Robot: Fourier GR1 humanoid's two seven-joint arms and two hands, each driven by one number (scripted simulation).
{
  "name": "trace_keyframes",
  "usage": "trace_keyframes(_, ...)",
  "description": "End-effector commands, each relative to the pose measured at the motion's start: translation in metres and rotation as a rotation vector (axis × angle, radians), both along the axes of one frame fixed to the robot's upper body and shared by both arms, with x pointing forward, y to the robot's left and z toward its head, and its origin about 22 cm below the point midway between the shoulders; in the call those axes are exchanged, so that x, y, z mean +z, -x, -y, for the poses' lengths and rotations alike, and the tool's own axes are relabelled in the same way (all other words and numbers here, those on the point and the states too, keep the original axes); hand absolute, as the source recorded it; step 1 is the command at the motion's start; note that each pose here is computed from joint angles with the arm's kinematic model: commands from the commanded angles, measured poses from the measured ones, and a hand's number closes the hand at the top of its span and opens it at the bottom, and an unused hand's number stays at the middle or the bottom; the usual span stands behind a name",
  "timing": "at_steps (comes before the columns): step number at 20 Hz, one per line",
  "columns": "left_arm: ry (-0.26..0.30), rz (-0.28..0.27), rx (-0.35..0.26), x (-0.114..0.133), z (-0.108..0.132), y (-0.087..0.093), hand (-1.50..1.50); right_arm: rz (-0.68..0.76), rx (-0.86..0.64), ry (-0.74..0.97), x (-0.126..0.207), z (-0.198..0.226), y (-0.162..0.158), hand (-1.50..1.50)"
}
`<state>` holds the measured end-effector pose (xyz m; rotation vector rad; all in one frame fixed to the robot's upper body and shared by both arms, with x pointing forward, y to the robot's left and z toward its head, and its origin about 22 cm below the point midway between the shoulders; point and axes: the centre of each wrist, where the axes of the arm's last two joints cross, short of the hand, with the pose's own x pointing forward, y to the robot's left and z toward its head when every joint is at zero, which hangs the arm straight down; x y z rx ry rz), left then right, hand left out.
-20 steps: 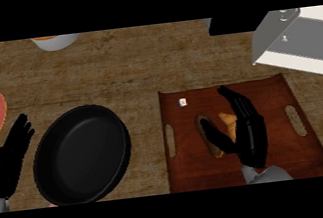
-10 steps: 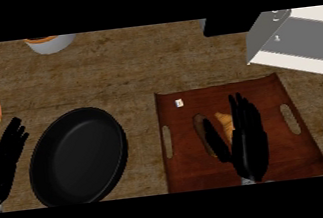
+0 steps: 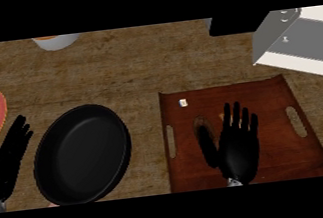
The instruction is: Pick the croissant from the tray and place it in the tiered shelf
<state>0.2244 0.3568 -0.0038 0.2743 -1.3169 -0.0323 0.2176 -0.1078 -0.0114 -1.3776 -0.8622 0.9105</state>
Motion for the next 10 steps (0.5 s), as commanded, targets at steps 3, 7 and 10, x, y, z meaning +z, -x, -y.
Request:
trace_keyframes(3,0.013,0.005,-0.025,0.005,0.006,-0.010,0.00,-0.159,-0.076,0.191,0.054,-0.024,-0.006,-1.50)
trace_keyframes(7,0.010,0.023,-0.015,0.014,0.005,-0.022,0.00,-0.190,-0.105,0.187,0.055,-0.016,-0.009,-1.50)
trace_keyframes(10,-0.009,0.024,-0.001,0.010,0.007,-0.017,0.00,-0.218,-0.109,0.201,0.066,-0.010,-0.010,-1.50)
